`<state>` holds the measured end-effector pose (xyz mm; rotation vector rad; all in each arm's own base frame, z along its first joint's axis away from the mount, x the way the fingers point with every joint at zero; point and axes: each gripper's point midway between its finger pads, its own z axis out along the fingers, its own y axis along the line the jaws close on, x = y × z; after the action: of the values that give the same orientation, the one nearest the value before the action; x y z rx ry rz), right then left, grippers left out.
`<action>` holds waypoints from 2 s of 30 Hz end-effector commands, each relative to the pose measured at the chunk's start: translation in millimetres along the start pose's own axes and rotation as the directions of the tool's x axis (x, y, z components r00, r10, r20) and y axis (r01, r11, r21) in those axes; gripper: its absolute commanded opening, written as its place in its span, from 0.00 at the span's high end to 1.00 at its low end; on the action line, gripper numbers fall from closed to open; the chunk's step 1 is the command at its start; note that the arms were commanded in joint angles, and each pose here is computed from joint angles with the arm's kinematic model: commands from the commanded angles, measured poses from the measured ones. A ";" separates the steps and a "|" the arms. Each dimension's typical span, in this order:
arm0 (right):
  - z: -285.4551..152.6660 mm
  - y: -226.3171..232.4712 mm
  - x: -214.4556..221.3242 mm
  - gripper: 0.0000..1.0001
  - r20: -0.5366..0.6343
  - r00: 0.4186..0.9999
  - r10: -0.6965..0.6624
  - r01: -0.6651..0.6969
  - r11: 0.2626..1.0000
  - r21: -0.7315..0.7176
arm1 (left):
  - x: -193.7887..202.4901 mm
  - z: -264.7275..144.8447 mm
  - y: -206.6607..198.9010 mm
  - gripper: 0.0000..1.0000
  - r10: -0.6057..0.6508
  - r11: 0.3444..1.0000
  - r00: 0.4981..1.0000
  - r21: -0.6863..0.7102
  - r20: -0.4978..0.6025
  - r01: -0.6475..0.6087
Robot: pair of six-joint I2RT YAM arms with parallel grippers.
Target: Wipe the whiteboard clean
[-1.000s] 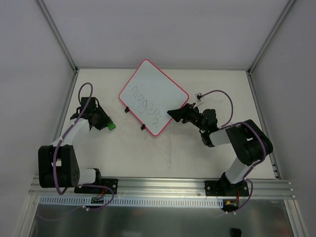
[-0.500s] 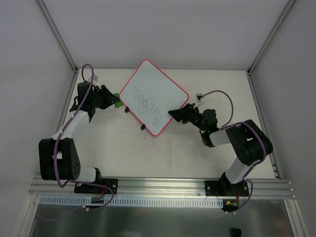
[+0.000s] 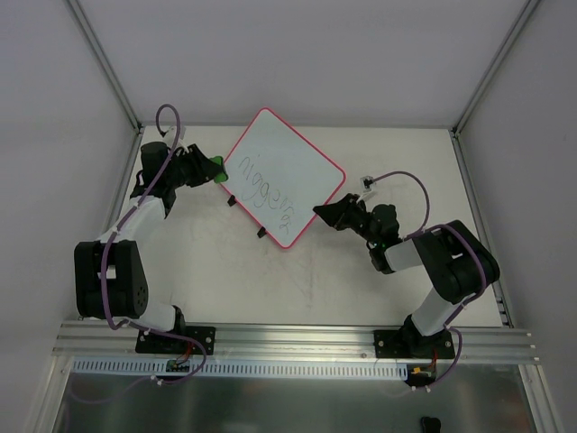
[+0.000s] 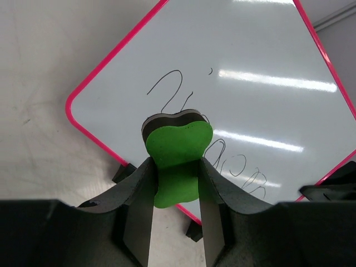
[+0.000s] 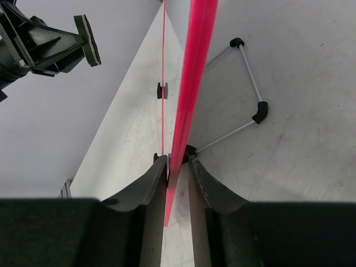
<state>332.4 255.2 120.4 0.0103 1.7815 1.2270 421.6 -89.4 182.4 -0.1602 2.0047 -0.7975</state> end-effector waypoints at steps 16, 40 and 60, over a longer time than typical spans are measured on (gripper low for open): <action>11.1 61.4 -58.2 0.67 0.200 0.973 -0.115 0.158 0.963 -0.217 | -33.8 -11.4 -3.3 1.00 0.127 0.992 0.986 -0.030 0.110 -0.124; 12.9 68.7 -52.6 1.00 0.182 0.973 -0.142 0.185 0.951 -0.248 | -15.9 60.6 14.8 1.00 0.317 0.936 0.947 0.180 -0.051 -0.303; 13.9 76.0 -48.3 1.00 0.175 0.971 -0.162 0.206 0.941 -0.270 | 1.9 124.4 23.8 1.00 0.376 0.926 0.909 0.113 -0.182 -0.360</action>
<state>340.0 269.4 139.1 -0.0294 1.7371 1.2860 520.2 -119.2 113.7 0.2713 2.1096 -0.7351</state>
